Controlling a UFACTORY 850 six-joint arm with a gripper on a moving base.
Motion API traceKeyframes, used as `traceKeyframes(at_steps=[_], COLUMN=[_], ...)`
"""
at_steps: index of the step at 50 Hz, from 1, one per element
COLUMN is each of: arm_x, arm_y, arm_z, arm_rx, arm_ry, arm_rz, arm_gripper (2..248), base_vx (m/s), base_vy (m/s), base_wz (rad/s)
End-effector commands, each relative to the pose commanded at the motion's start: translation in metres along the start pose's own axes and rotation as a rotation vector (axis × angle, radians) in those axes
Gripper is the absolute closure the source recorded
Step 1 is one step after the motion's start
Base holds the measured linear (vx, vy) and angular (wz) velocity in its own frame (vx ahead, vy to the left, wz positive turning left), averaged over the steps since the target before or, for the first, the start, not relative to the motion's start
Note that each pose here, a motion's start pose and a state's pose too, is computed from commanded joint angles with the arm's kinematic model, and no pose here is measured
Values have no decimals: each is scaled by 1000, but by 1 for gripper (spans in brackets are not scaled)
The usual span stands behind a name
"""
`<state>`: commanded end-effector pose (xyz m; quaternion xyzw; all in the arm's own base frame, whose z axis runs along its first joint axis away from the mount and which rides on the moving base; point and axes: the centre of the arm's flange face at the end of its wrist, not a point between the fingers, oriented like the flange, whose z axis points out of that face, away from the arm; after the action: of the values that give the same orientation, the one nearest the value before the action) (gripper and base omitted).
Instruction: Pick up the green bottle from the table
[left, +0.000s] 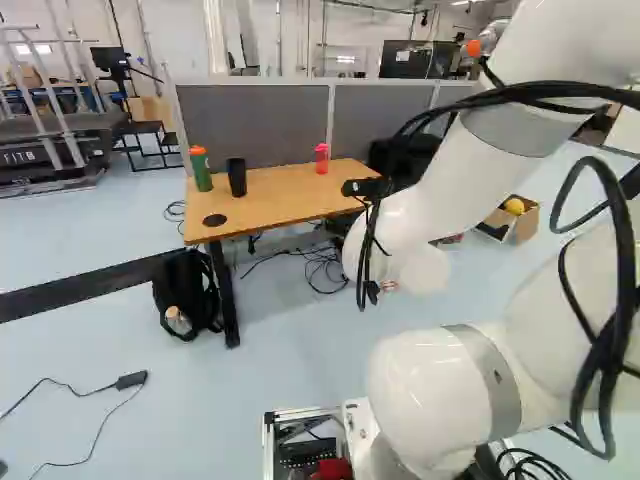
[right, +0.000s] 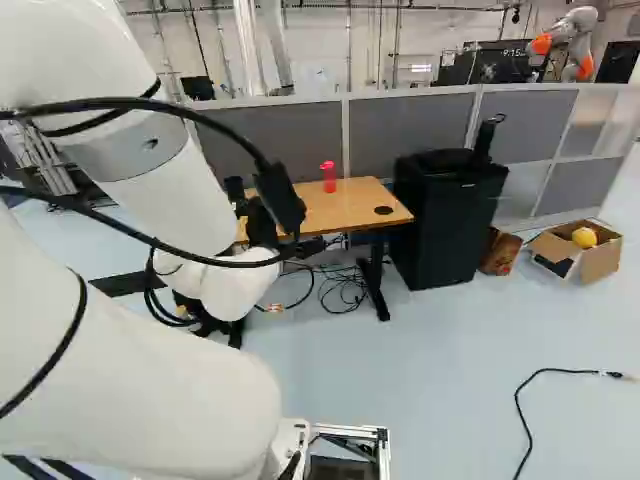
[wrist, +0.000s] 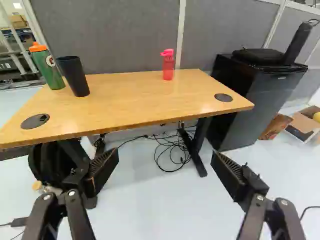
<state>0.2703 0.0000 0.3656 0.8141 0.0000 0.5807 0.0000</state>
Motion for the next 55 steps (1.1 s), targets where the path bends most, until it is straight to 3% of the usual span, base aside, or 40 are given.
traceKeyframes(at_steps=[55], arm_x=[0], arm_y=[0], arm_z=[0], arm_rx=[0], arm_ry=[0], arm_rz=[0], arm_gripper=[3], base_vx=[137], base_vy=[9], base_wz=[20])
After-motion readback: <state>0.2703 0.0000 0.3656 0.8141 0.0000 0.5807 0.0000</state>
